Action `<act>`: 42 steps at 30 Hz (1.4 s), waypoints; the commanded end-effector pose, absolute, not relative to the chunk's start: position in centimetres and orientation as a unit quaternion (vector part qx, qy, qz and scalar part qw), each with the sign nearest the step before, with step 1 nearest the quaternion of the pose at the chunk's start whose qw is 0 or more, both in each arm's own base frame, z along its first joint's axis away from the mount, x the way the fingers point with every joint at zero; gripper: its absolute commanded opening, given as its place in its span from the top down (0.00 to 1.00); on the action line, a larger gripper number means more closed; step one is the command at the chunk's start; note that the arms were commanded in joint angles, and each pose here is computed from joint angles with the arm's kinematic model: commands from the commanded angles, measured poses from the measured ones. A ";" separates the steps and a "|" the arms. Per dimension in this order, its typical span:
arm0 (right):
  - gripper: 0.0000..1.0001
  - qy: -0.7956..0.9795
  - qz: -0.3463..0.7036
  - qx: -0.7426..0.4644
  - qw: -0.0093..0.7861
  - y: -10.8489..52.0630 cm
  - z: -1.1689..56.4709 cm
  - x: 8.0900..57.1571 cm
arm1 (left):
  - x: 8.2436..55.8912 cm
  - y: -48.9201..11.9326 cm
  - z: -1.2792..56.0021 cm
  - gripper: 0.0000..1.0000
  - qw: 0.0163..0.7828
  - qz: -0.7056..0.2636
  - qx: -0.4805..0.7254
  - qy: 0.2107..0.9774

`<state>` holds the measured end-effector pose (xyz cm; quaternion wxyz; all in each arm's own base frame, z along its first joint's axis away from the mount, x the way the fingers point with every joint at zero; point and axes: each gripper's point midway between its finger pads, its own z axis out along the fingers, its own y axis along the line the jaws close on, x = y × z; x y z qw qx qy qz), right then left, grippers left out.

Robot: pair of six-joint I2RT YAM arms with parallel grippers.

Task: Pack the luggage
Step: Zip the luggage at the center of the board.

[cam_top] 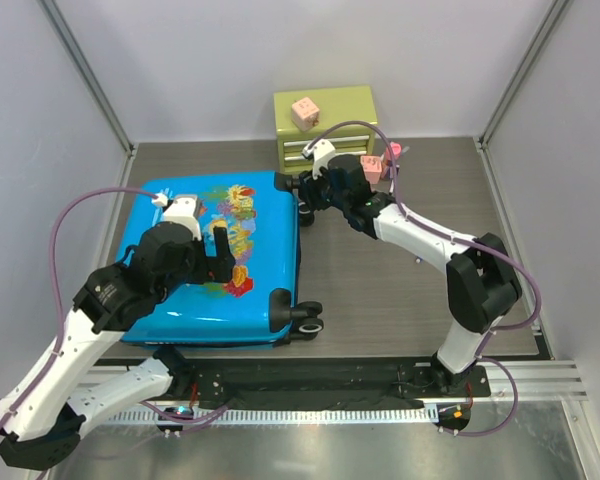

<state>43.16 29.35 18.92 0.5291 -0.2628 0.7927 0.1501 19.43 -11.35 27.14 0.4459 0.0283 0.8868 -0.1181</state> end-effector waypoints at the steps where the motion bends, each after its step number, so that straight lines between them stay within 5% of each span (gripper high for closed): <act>1: 0.97 0.818 0.102 -0.205 0.528 27.2 18.7 44.4 | 19.4 -10.6 26.4 0.00 0.437 -0.099 0.017 0.894; 31: 0.99 0.885 -0.146 0.074 0.436 7.0 16.4 29.1 | 18.3 -7.2 26.9 0.00 0.461 -0.067 -0.037 0.884; 42: 0.99 0.899 -0.105 0.078 0.417 6.6 15.4 26.1 | 16.8 -6.2 24.2 0.00 0.451 -0.088 -0.101 0.882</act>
